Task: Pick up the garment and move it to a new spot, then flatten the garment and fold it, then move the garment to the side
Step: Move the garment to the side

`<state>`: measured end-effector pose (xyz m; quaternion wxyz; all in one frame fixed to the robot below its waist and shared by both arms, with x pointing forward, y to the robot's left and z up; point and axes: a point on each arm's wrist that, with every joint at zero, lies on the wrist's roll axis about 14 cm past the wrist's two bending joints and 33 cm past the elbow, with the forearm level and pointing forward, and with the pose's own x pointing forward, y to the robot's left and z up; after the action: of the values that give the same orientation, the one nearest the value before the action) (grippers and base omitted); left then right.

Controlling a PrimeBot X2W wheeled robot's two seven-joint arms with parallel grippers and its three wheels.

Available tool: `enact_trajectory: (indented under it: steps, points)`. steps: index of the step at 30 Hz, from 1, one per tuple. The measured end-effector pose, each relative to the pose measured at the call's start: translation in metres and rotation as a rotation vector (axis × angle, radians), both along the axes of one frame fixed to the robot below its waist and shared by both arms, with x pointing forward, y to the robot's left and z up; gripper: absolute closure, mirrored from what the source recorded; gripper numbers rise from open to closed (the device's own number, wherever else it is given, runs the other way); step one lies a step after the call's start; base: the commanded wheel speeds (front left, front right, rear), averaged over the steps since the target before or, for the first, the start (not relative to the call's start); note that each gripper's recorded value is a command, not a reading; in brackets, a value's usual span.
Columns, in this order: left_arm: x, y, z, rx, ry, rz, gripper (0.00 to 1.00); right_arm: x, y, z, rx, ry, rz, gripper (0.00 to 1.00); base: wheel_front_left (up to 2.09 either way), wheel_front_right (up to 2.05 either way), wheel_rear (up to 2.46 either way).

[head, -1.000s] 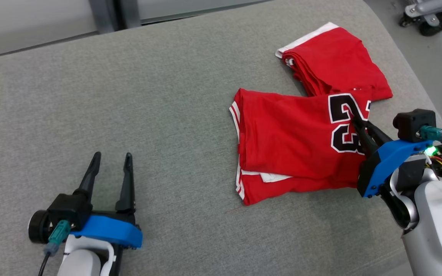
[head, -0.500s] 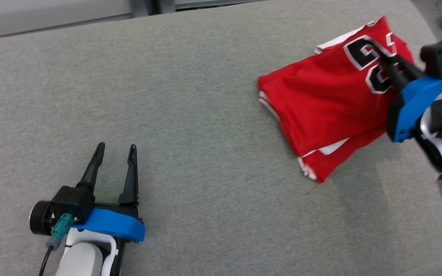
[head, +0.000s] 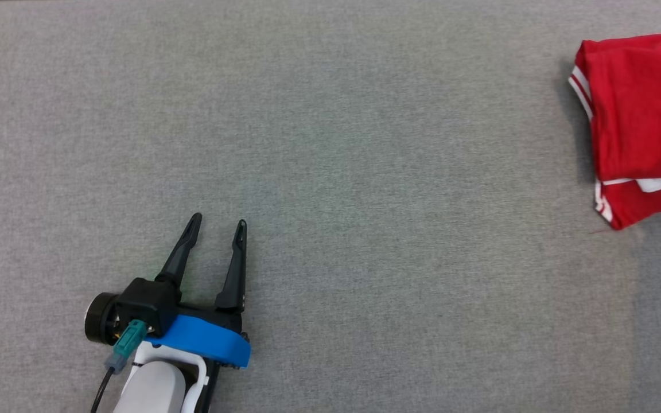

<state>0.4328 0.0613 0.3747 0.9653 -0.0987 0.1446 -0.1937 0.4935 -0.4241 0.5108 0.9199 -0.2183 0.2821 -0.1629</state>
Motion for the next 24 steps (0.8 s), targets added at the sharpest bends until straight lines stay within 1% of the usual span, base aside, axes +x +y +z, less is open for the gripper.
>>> enact_trajectory:
  steps: [1, 2, 5, 9, 13, 18, 24]
  points:
    - [0.0, 0.001, -0.001, 0.0, 0.001, 0.001, 0.0, 0.003, -0.002, -0.001, 0.0, -0.012, -0.005, 0.06, 0.0, 0.0, 0.0]
    - [0.0, 0.001, -0.002, 0.001, 0.003, 0.003, 0.0, 0.005, -0.003, -0.002, -0.009, -0.023, -0.004, 0.0, 0.0, 0.0, 0.0]
    - [0.0, 0.002, -0.005, 0.004, 0.009, 0.005, 0.0, 0.015, -0.001, -0.005, -0.022, -0.066, 0.004, 0.0, 0.0, 0.0, 0.0]
    - [0.001, 0.003, -0.004, 0.006, 0.007, 0.007, 0.0, 0.02, 0.015, -0.022, 0.014, -0.092, 0.025, 0.0, 0.0, 0.0, 0.0]
    - [0.003, 0.005, -0.002, 0.014, 0.0, 0.013, 0.0, 0.021, 0.029, -0.028, 0.049, -0.118, 0.05, 0.0, 0.0, 0.0, 0.0]
    - [0.008, 0.018, 0.009, 0.033, -0.034, 0.042, 0.0, 0.026, 0.048, -0.011, 0.072, -0.211, 0.103, 0.0, 0.0, 0.0, 0.0]
    - [0.014, 0.041, 0.041, 0.04, -0.113, 0.119, 0.0, 0.03, 0.092, 0.023, 0.121, -0.375, 0.209, 0.0, 0.0, 0.0, 0.0]
